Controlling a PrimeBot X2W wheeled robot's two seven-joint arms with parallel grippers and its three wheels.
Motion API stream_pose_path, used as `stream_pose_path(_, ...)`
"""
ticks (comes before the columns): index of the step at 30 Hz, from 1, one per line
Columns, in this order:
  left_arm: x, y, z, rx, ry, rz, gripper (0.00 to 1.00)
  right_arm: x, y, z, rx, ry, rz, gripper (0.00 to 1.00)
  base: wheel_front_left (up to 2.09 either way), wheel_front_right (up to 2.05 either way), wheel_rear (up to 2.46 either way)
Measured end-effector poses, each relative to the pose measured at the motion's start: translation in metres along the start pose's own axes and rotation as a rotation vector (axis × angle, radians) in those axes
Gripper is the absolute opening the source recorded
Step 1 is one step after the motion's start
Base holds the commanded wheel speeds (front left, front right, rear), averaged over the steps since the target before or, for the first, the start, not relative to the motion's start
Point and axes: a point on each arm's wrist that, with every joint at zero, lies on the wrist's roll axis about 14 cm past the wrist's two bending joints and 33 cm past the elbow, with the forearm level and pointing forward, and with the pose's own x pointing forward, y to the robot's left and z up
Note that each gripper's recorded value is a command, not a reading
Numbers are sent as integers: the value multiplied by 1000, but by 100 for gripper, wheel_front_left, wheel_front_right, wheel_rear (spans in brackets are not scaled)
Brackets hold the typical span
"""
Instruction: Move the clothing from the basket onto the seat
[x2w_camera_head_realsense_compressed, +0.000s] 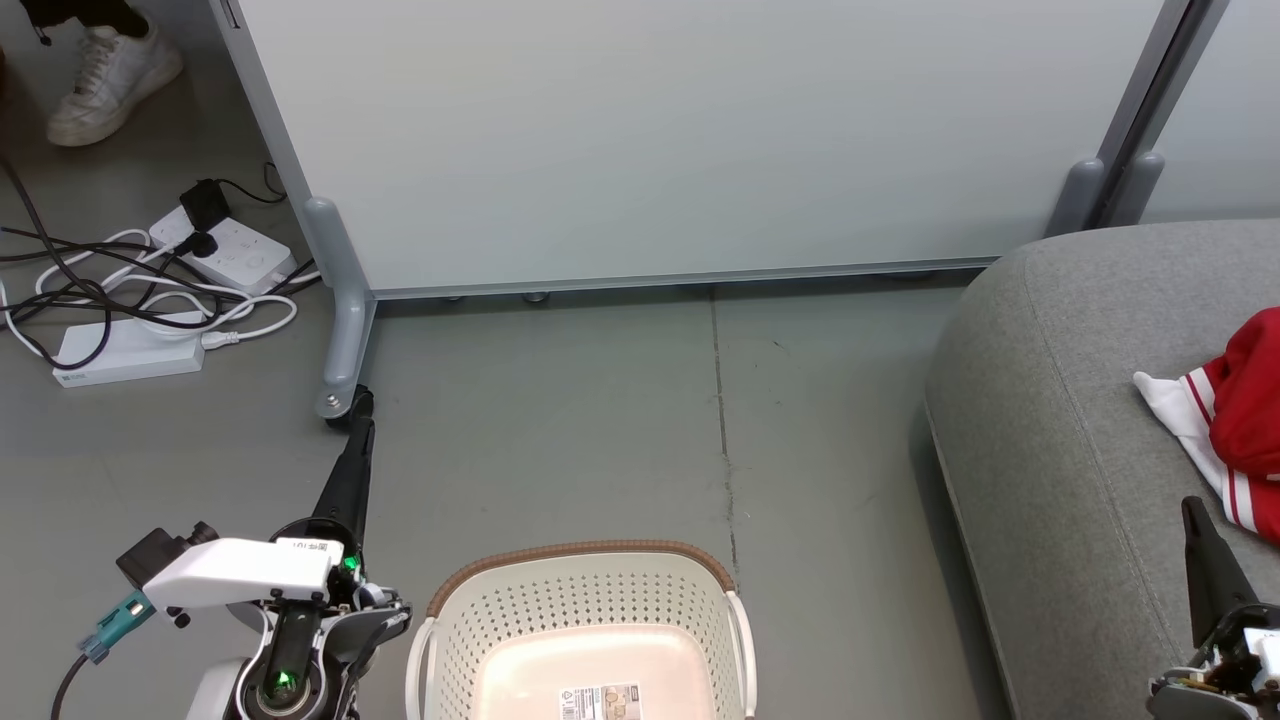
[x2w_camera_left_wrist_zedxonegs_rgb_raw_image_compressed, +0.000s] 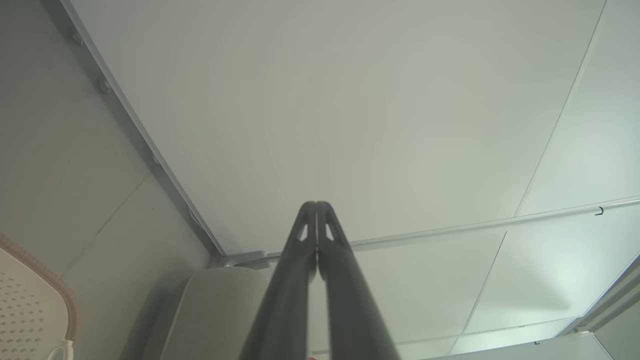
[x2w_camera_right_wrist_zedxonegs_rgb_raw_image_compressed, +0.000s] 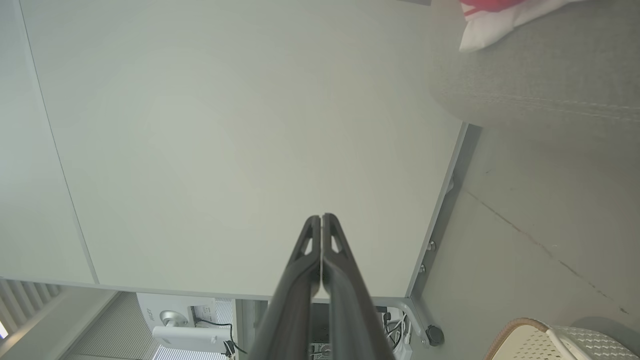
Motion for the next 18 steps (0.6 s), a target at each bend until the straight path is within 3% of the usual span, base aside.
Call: stream_pose_path(18,5,-9,1,-77,7,-33,0,-2,2,8,96,-21,9,0,0,0,0)
